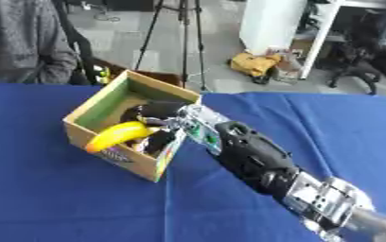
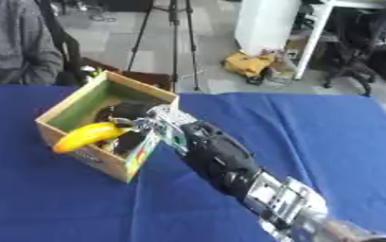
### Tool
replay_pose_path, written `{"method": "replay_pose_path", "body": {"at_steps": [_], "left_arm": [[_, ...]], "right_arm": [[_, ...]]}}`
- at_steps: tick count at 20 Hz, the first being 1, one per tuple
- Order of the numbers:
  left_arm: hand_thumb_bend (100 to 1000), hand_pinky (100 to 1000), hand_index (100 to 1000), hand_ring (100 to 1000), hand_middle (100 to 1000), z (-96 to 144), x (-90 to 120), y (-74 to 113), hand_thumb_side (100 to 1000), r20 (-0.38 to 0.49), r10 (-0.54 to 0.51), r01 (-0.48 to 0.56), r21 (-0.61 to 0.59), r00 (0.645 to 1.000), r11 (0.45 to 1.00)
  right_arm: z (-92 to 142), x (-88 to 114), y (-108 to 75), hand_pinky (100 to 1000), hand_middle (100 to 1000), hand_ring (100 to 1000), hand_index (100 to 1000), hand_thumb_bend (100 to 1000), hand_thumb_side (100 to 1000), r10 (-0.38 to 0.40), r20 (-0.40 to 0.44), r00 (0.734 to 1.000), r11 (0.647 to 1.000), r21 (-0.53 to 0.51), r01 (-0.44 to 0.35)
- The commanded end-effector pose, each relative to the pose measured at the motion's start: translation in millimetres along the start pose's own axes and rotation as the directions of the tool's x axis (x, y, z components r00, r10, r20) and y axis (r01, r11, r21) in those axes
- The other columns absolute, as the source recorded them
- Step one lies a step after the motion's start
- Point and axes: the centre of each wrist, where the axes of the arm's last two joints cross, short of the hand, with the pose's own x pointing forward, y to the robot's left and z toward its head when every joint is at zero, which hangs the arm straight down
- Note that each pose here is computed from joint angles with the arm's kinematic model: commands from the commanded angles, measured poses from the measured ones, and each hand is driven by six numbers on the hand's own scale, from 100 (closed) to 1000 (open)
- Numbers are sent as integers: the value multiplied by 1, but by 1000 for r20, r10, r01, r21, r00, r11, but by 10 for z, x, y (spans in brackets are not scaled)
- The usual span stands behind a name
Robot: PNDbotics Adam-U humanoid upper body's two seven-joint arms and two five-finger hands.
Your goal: Pick up objects on the table and place them in the box.
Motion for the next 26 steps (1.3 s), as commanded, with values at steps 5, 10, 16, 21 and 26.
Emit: {"method": "replay_pose_path", "body": {"at_steps": [5,10,16,21,26], "left_arm": [[245,564,529,693,517,-29,63,-5,1000,22,-16,16,-13,1000,1000],[246,564,529,693,517,-25,59,-1,1000,19,-17,17,-11,1000,1000],[249,564,529,692,516,2,44,23,1000,11,-21,21,3,1000,1000],[250,564,529,692,516,45,31,71,1000,-2,-37,37,24,999,999],[252,564,528,692,516,147,2,185,1000,-27,-59,61,82,998,995]], "right_arm": [[57,-49,-246,859,922,942,919,100,752,38,-120,992,976,-210,-63],[68,-49,-231,884,931,956,923,100,721,39,-142,989,964,-256,-75],[140,-12,-358,886,908,946,907,100,629,-1,-117,993,918,-394,-45],[326,50,-526,884,893,939,902,100,595,-62,-5,998,888,-456,53],[539,272,-630,858,871,921,877,100,654,-286,239,928,831,-420,365]]}}
